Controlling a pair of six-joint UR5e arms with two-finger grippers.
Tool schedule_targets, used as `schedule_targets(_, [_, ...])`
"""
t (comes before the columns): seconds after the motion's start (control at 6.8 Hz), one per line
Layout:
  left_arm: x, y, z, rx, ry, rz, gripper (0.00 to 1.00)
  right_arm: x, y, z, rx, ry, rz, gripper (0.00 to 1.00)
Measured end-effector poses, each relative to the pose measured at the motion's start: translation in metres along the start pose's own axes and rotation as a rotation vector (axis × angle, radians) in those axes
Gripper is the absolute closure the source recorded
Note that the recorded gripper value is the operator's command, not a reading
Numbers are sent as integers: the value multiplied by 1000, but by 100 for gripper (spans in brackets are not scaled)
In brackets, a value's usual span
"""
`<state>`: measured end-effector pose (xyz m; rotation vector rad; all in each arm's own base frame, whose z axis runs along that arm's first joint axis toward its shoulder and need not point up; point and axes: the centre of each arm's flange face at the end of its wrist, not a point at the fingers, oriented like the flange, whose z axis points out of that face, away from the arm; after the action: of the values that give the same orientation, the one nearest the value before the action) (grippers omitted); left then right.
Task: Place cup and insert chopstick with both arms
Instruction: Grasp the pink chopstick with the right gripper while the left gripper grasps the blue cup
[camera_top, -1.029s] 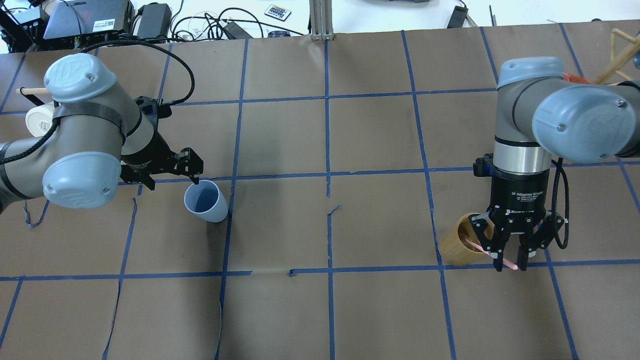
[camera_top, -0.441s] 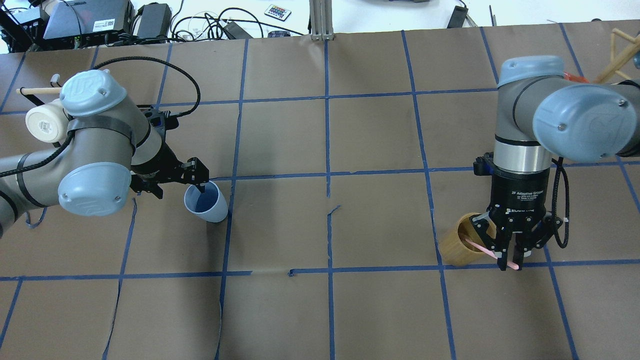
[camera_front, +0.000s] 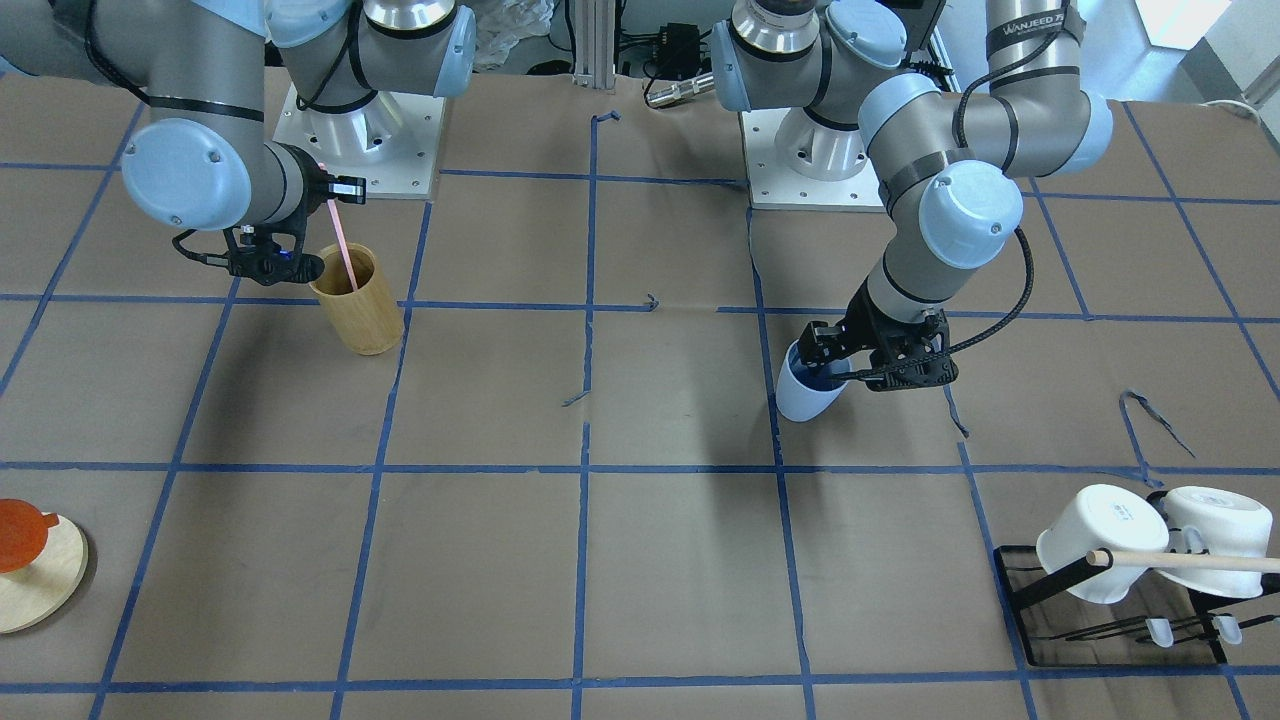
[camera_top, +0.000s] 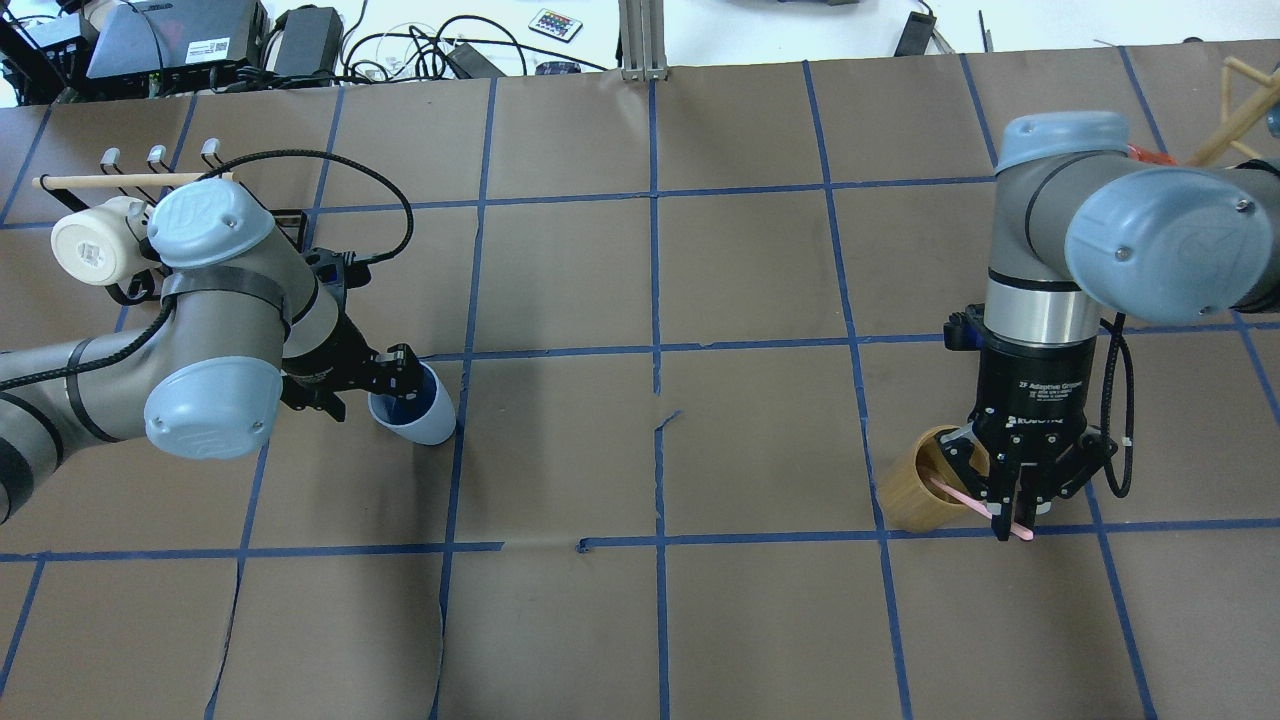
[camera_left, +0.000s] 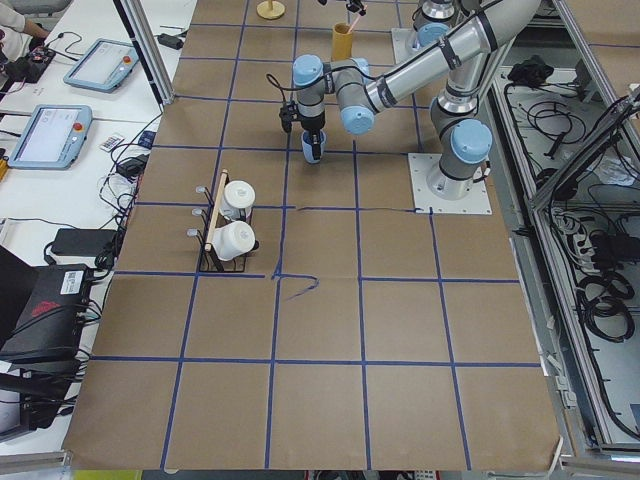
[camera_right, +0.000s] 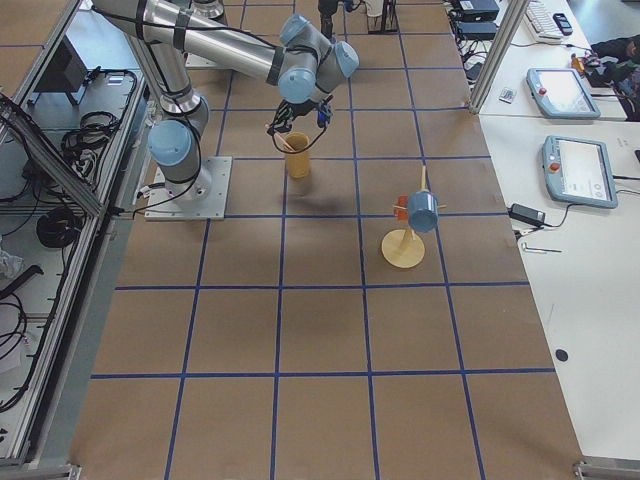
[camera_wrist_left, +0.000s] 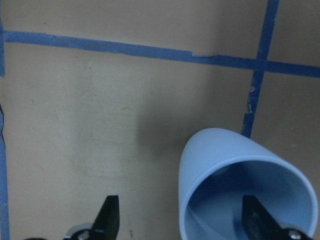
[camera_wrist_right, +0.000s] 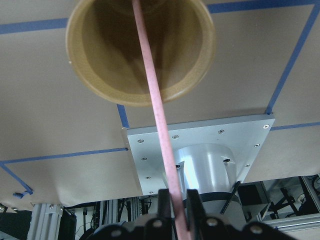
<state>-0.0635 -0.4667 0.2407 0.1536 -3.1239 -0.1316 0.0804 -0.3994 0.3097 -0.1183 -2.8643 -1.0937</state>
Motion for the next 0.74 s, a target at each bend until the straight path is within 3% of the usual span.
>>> schedule_targets(0.74, [28,-17,-34,73,-2,90,100,-2,3,-23,40,-43,21,84])
